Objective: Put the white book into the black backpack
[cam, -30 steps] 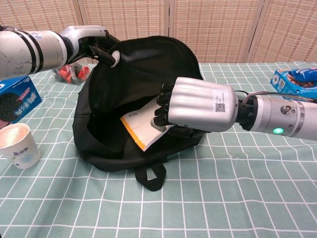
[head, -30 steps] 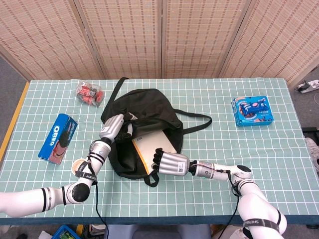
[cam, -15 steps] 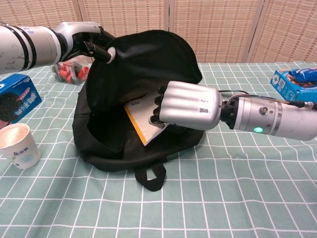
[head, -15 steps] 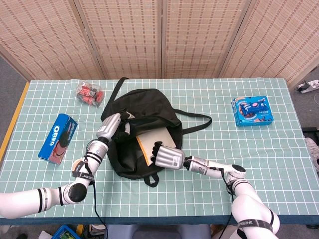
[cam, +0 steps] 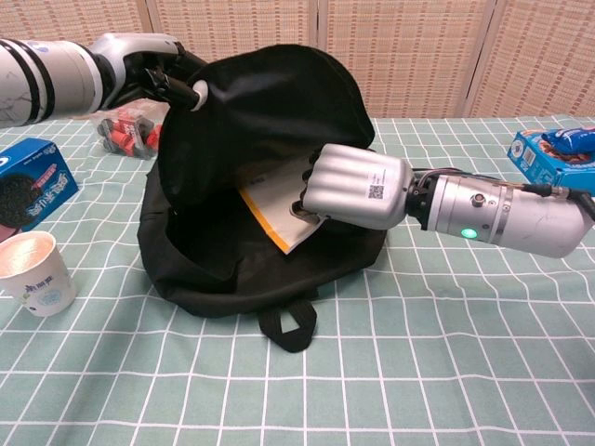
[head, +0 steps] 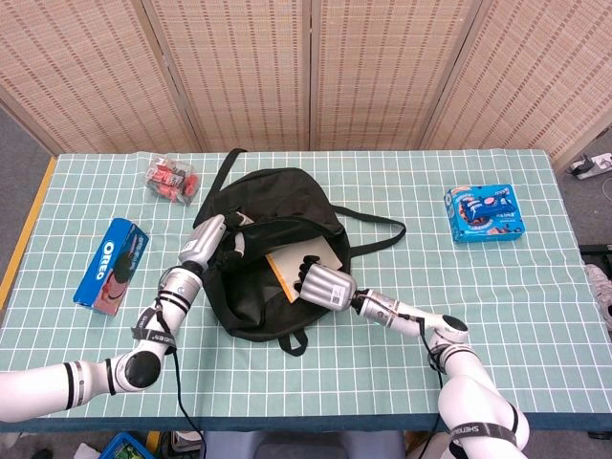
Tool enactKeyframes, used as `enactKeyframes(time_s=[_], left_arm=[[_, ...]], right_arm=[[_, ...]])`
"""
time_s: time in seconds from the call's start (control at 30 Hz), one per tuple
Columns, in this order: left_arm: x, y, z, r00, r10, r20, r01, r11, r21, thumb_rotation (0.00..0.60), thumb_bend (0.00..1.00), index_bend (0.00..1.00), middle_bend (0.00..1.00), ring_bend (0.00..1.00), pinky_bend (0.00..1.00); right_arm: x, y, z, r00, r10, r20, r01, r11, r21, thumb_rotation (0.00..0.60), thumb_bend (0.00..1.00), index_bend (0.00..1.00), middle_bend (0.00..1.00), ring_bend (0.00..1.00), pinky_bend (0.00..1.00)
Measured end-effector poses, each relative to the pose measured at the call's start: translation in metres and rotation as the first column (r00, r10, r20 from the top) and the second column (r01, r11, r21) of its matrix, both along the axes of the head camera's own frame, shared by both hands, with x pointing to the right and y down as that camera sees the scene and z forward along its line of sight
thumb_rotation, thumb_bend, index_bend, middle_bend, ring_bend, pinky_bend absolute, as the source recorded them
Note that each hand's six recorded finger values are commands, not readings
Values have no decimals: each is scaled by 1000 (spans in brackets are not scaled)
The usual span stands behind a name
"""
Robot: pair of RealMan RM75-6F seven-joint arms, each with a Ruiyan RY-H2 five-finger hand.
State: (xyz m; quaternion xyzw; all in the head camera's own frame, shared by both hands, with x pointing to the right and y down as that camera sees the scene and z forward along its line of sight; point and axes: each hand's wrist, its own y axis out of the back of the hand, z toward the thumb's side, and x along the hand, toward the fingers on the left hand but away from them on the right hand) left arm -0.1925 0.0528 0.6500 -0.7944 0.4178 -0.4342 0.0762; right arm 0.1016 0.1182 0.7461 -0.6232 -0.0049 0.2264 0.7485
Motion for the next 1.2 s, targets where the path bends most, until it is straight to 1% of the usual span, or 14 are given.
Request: enactKeyframes(time_s=[0.1,0.2,0.3,0.37,0.4,0.47,0.5,0.57,0.6,0.67,0.77,0.9,1.1,1.2], left_arm=[[-1,0,-1,1000,-1,-3,1,1000,-3,600,725,615,323,286,250],[-2,0,-2,1000,3,-5,-3,1000,-3,600,725,616,322,286,250],[-1,1,-4,1000,13,-7,-13,1000,1,600,725,616,323,286,250],[-2,1,-5,1000,14,-8,-14,1000,2,600,725,616,323,286,250],[-2,1,-5,1000,12,-11,-12,1000,2,600,725,616,323,286,250],[-3,0,-5,1000,7,-15,-7,1000,2,600,724,616,323,286,250],[-3,0,-6,1000,3,-18,-3,1000,2,600,724,616,322,286,250],[-5,-2,-7,1000,-2,-19,3,1000,6,600,725,617,322,286,250],[-7,-2,-8,1000,-4,-19,4,1000,8,600,725,617,322,286,251],[-8,-3,-8,1000,-9,-21,9,1000,6,600,725,617,322,286,250],[-11,-3,-8,1000,-13,-22,13,1000,6,600,725,616,322,286,250],[-14,-3,-8,1000,-5,-9,5,1000,8,600,724,613,322,286,251],[-22,-2,-8,1000,7,9,-7,1000,10,600,723,605,322,286,250],[-25,0,-7,1000,21,22,-22,1000,9,600,707,556,319,281,251]], right_arm=[[3,-5,2,1000,25,-17,-24,1000,8,600,507,956,643,466,473],[6,-12,5,998,62,-31,-62,998,12,600,493,929,629,460,473],[9,-16,7,995,93,-44,-92,996,14,600,440,896,619,451,473],[10,-17,9,993,110,-49,-109,994,13,600,363,812,596,429,472],[10,-17,9,992,113,-52,-112,994,15,600,312,770,586,419,472],[10,-17,11,990,125,-57,-124,992,17,600,176,670,548,393,455],[10,-18,12,990,132,-59,-131,991,18,600,137,630,532,383,447],[10,-19,13,987,148,-63,-147,989,26,600,34,479,476,352,420],[11,-20,13,985,159,-64,-157,987,28,600,9,411,457,341,411],[11,-22,13,981,181,-64,-179,983,35,600,0,315,417,320,397],[11,-24,13,977,204,-60,-202,978,48,600,0,230,362,298,385],[9,-25,9,977,210,-37,-208,977,50,600,0,220,357,297,385],[12,-25,-6,984,176,28,-177,983,50,600,0,220,357,297,385],[18,-24,-18,983,161,84,-165,985,41,600,0,220,357,297,385]])
